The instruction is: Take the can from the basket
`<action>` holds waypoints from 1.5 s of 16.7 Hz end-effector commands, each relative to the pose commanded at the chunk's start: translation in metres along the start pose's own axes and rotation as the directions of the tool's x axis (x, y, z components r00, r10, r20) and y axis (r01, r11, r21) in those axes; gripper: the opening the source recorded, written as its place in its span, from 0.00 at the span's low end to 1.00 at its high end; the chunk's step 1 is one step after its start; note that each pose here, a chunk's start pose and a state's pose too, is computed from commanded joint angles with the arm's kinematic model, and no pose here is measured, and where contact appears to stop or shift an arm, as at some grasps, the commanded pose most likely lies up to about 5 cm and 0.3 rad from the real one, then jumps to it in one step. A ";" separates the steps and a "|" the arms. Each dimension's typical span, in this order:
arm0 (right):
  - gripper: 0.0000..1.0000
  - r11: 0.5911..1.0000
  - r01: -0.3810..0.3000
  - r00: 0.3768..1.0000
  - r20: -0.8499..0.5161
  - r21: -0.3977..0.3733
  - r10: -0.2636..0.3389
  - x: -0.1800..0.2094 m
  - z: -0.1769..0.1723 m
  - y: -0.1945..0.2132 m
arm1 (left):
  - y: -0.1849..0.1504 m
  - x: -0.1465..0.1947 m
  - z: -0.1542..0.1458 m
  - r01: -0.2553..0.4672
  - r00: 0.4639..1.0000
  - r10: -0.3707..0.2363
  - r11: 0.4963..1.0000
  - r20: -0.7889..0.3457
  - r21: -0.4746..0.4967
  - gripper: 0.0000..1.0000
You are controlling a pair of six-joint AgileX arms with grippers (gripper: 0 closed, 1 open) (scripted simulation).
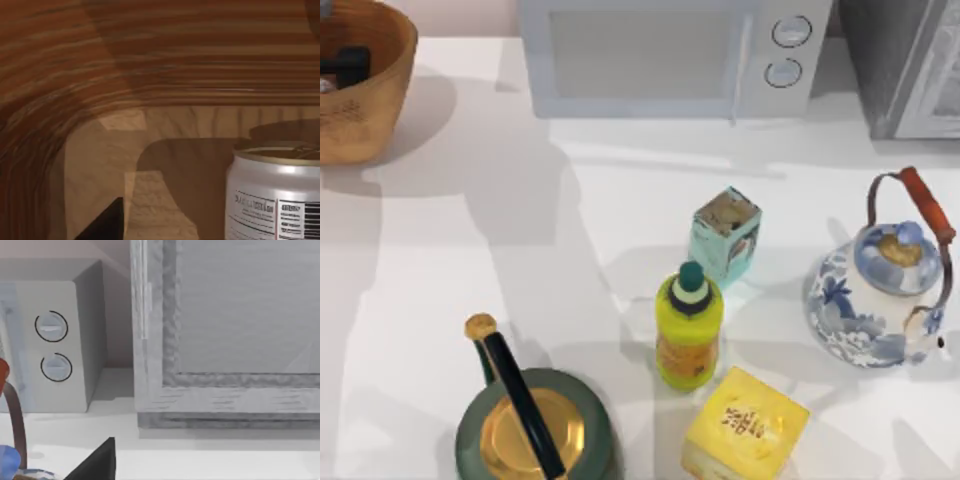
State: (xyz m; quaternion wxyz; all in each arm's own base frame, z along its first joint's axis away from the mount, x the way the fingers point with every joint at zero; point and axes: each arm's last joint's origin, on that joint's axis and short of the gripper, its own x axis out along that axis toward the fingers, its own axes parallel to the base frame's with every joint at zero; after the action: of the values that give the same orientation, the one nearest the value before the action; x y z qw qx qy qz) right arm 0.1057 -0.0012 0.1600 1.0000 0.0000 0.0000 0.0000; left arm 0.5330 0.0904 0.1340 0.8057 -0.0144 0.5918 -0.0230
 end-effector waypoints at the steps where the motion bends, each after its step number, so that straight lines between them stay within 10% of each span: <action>1: 1.00 1.000 0.000 1.000 0.000 0.000 0.000 0.000 0.000 0.000 | 0.000 0.005 0.000 0.000 1.000 0.000 1.000 0.000 0.000 1.00; 4: 1.00 1.000 0.000 1.000 0.000 0.000 0.000 0.000 0.000 0.000 | 0.000 0.005 0.000 0.000 1.000 0.000 1.000 0.000 0.000 1.00; 17: 1.00 1.000 0.000 1.000 0.000 0.000 0.000 0.000 0.000 0.000 | 0.000 0.005 0.000 0.000 1.000 0.000 1.000 0.000 0.000 0.02; 25: 1.00 1.000 0.000 1.000 0.000 0.000 0.000 0.000 0.000 0.000 | 0.000 0.005 0.000 0.000 1.000 0.000 1.000 0.000 0.000 0.00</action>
State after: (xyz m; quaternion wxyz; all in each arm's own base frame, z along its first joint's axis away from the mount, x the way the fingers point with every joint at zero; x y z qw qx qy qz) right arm 0.1057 -0.0012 0.1600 1.0000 0.0000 0.0000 0.0000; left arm 0.5342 0.0902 0.1291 0.8057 -0.0144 0.5917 -0.0230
